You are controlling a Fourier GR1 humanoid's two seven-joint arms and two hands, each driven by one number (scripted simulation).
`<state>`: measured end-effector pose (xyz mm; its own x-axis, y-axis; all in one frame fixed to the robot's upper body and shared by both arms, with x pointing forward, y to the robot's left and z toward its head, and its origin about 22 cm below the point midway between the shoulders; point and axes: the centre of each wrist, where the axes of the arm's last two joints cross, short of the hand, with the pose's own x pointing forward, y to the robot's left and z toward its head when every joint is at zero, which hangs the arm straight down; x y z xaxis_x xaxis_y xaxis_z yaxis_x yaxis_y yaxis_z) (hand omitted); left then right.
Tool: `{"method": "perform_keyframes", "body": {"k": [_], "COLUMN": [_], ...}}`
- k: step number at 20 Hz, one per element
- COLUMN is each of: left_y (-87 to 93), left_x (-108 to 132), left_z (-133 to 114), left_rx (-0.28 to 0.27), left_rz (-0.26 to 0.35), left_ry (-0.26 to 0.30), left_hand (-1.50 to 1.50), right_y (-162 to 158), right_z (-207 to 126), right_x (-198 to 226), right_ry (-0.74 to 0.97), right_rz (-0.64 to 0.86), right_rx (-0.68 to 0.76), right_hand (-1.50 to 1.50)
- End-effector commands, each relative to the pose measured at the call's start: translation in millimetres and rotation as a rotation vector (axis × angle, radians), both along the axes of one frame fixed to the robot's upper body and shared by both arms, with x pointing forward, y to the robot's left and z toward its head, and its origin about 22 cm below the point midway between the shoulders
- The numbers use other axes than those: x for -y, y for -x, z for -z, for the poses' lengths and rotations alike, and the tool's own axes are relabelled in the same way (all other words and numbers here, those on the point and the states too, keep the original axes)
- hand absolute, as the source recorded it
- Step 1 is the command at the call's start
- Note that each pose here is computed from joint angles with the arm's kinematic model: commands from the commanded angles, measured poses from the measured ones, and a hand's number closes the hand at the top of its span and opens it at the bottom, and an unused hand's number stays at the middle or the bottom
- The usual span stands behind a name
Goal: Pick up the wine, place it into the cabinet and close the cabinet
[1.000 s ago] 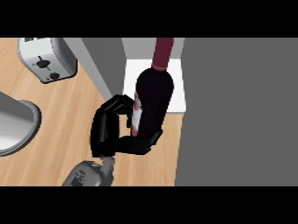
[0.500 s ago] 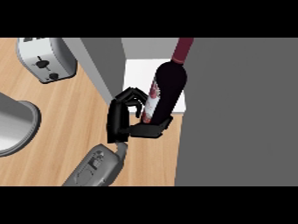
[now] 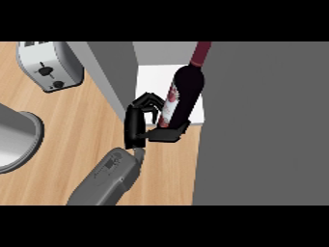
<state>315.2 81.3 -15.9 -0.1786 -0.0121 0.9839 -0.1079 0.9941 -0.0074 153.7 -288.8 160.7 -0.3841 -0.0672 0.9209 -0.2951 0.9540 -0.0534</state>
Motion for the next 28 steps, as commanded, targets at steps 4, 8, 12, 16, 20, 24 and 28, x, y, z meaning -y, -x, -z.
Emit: {"method": "perform_keyframes", "body": {"k": [4, 8, 12, 16, 20, 24, 28], "left_y": [-18.6, -29.4, -48.9, -69.2, -75.7, -80.8, -85.5], "left_x": [-11.2, 6.1, 4.8, -9.3, 8.4, 0.7, -12.1], "left_z": [13.5, -2.7, -9.4, -5.9, -24.5, -16.1, -8.0], "left_rx": [0.010, 0.025, 0.007, -0.038, -0.038, -0.057, -0.111], "left_rz": [0.009, 0.017, 0.026, 0.018, -0.013, -0.039, -0.037], "left_ry": [0.035, 0.037, 0.043, 0.061, 0.044, -0.056, -0.098], "left_hand": [1.50, 1.50, 1.50, 1.50, 1.50, 1.50, 1.50], "right_y": [5.3, 12.8, 2.7, -10.7, -1.6, -7.1, -7.0], "right_z": [-26.9, -22.5, -15.0, -7.8, -11.5, -8.9, -10.1], "right_x": [-5.7, 0.1, -10.2, 5.0, 2.6, 6.3, -5.5], "right_ry": [-0.030, -0.022, -0.056, -0.054, -0.012, -0.035, -0.021], "right_rz": [-0.030, 0.000, -0.014, -0.023, -0.062, -0.059, -0.082], "right_rx": [0.016, 0.018, 0.026, 0.008, 0.017, 0.043, 0.035], "right_hand": [-1.50, -1.50, -1.50, -1.50, -1.50, -1.50, -1.50]}}
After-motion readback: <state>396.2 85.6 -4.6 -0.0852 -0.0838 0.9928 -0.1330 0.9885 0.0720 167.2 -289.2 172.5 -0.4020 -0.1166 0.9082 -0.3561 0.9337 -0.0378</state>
